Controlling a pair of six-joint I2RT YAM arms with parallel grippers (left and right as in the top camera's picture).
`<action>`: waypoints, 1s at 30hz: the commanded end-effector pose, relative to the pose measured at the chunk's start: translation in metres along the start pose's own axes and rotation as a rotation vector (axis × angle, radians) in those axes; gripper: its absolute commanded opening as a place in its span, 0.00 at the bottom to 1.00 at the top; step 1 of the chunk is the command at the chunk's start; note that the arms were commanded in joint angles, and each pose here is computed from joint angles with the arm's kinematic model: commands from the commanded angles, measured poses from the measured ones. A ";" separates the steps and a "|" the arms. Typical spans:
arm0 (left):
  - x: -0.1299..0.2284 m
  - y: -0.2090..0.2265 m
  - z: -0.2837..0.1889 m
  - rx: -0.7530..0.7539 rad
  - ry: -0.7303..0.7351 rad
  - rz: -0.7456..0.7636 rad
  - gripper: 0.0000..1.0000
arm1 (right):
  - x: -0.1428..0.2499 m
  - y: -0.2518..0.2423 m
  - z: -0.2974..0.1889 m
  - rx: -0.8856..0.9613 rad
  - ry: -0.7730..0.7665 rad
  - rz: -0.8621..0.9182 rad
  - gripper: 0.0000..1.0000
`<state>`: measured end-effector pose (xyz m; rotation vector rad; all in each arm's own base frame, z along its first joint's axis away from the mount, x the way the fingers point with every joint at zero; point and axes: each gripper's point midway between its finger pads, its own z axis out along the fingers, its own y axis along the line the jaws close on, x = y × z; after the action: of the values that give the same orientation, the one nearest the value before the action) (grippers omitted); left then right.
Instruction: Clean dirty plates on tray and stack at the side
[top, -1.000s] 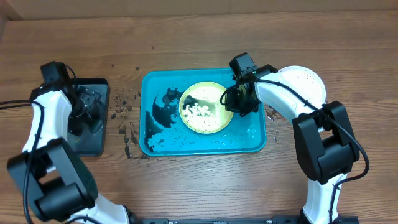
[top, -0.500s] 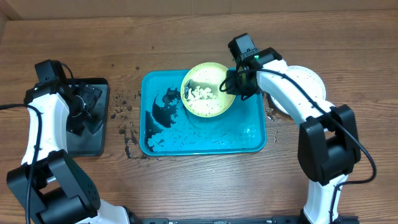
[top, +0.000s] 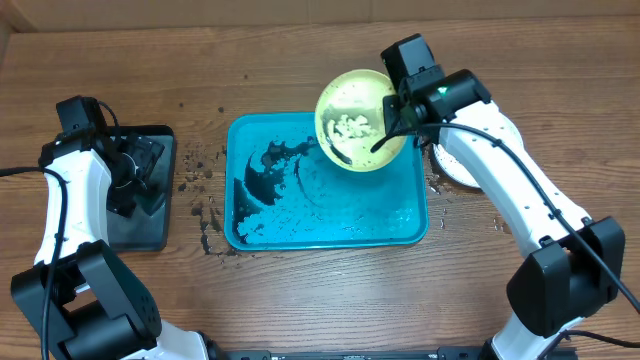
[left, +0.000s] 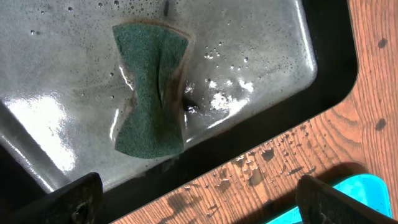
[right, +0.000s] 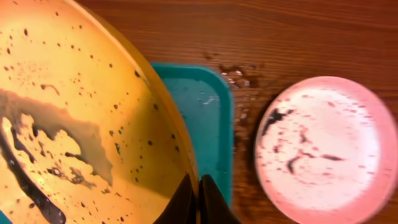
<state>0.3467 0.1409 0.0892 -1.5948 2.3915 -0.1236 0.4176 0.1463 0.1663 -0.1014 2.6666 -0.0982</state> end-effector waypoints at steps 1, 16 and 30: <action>-0.004 -0.005 -0.006 0.022 -0.010 0.006 1.00 | -0.013 -0.017 -0.019 0.181 -0.091 -0.064 0.04; -0.004 -0.005 -0.006 0.022 -0.010 0.006 1.00 | -0.026 0.033 -0.062 0.392 -0.301 -0.324 0.04; -0.004 -0.005 -0.006 0.022 -0.010 0.006 1.00 | -0.030 0.104 -0.114 0.496 -0.510 -0.609 0.04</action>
<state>0.3467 0.1409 0.0892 -1.5950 2.3918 -0.1235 0.3889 0.2613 0.2395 -0.6423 2.0755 -0.6532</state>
